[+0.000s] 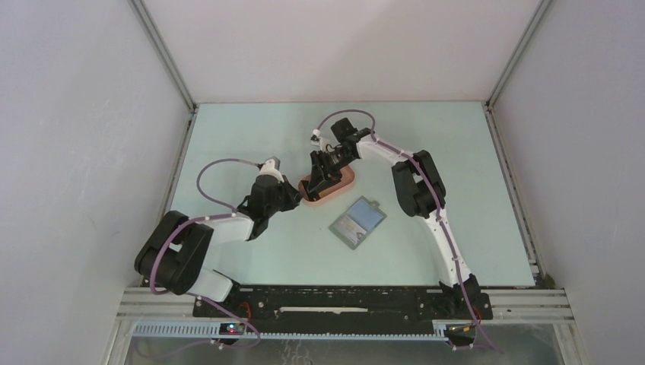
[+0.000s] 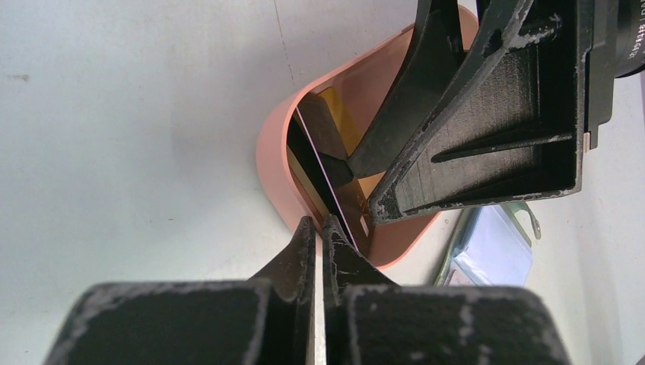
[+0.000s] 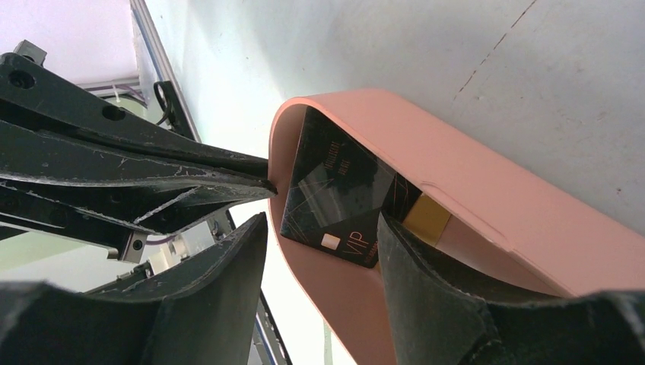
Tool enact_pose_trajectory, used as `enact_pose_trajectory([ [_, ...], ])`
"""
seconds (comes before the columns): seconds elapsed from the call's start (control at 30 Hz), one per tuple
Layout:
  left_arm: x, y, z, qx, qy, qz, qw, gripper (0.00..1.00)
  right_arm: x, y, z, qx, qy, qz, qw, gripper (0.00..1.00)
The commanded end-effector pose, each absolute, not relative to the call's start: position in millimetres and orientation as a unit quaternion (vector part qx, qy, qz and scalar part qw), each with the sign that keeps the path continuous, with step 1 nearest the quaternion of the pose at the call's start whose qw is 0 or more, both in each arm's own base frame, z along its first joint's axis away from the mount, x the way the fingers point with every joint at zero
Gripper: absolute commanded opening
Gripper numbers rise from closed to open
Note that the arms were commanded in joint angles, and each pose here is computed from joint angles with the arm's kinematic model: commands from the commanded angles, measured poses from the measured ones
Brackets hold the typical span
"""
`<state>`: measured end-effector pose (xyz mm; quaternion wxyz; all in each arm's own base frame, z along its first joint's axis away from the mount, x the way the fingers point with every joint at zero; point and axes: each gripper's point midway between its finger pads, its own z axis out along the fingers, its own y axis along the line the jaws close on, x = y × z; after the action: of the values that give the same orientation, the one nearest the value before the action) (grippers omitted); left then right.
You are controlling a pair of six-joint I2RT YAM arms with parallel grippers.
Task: Put the credit cards into the card holder
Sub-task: Pick up the credit card from the storage box.
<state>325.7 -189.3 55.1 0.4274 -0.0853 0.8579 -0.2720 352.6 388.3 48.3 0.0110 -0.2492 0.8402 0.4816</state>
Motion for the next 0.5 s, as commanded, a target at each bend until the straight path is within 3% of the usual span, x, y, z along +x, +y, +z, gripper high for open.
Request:
enact_pose_trajectory([
  [0.0, 331.0, -208.0, 78.9, -0.043, 0.846, -0.305, 0.436, 0.0, 350.1, 390.1, 38.5, -0.24, 0.846, 0.476, 0.002, 0.64],
  [0.47, 333.5, -217.1, 78.4, -0.037, 0.849, -0.318, 0.421, 0.16, 348.7, 391.5, 32.7, -0.24, 0.847, 0.474, -0.006, 0.64],
])
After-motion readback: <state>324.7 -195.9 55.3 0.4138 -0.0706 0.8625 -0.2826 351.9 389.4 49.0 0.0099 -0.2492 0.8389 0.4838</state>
